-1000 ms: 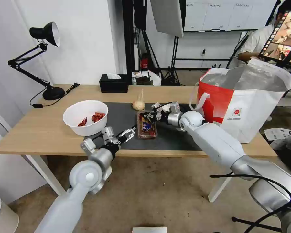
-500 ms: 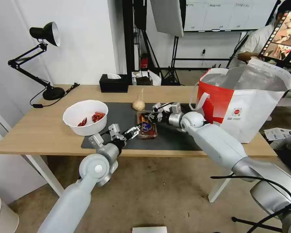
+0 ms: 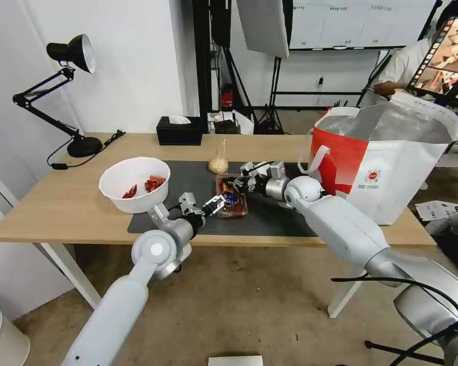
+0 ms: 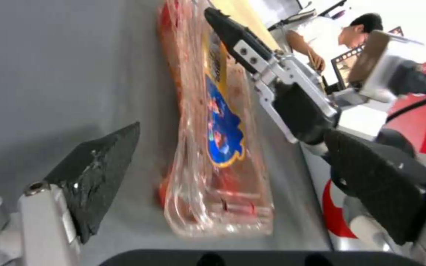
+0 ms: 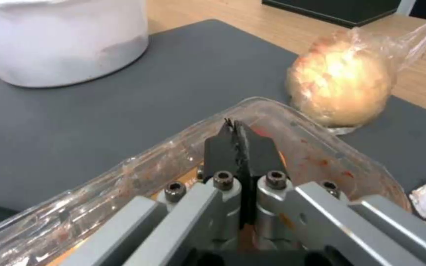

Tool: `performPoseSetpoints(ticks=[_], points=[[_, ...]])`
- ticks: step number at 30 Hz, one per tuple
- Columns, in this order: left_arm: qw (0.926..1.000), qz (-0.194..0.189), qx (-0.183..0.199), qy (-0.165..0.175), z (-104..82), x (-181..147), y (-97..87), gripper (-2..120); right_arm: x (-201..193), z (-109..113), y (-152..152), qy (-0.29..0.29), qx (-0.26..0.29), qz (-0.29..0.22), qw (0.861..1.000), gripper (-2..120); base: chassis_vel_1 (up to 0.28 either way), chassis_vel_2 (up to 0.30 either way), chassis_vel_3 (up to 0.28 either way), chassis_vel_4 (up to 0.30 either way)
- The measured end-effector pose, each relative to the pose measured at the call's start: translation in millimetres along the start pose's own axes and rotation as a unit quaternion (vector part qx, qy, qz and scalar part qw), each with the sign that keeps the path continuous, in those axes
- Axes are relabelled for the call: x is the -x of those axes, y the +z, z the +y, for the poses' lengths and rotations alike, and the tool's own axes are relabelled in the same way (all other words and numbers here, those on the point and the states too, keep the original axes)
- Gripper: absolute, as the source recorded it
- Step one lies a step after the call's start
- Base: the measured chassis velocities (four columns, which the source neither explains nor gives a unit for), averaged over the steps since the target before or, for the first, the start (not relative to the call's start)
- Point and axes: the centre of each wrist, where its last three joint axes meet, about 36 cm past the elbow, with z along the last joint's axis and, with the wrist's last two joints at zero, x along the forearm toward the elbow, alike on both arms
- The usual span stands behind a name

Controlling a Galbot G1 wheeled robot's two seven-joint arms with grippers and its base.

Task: Pick up the trash from the table and place it into the takeout bag.

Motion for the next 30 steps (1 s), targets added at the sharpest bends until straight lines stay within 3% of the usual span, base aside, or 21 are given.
performPoseSetpoints(ticks=[14, 19, 22, 25, 30], points=[[0.9999, 0.013, 0.001, -0.007, -1.2, 21, 3.3, 99, 0, -1, -1, 0.001, 0.001, -0.001, 1.0, 0, 0.0, 0.0, 0.0, 0.0], [0.9998, 0.014, -0.003, -0.017, -0.7, 26, 3.8, 82, 0, 0, -1, 0.0, 0.001, -0.003, 1.0, 0, 0.0, 0.0, 0.0, 0.0], [0.9996, 0.016, -0.006, -0.021, -0.9, 29, 5.7, 65, 0, 0, -2, 0.0, 0.001, -0.004, 1.0, 0, 0.0, 0.0, 0.0, 0.0], [0.9996, 0.016, -0.006, -0.021, -0.7, 29, 5.9, 60, 0, 0, -2, -0.001, 0.001, -0.004, 1.0, 0, 0.0, 0.0, 0.0, 0.0], [0.9996, 0.015, -0.006, -0.025, 1.1, 30, 5.4, 40, 0, 2, 0, -0.003, 0.006, -0.007, 1.0, 0, 0.0, 0.0, 0.0, 0.0]])
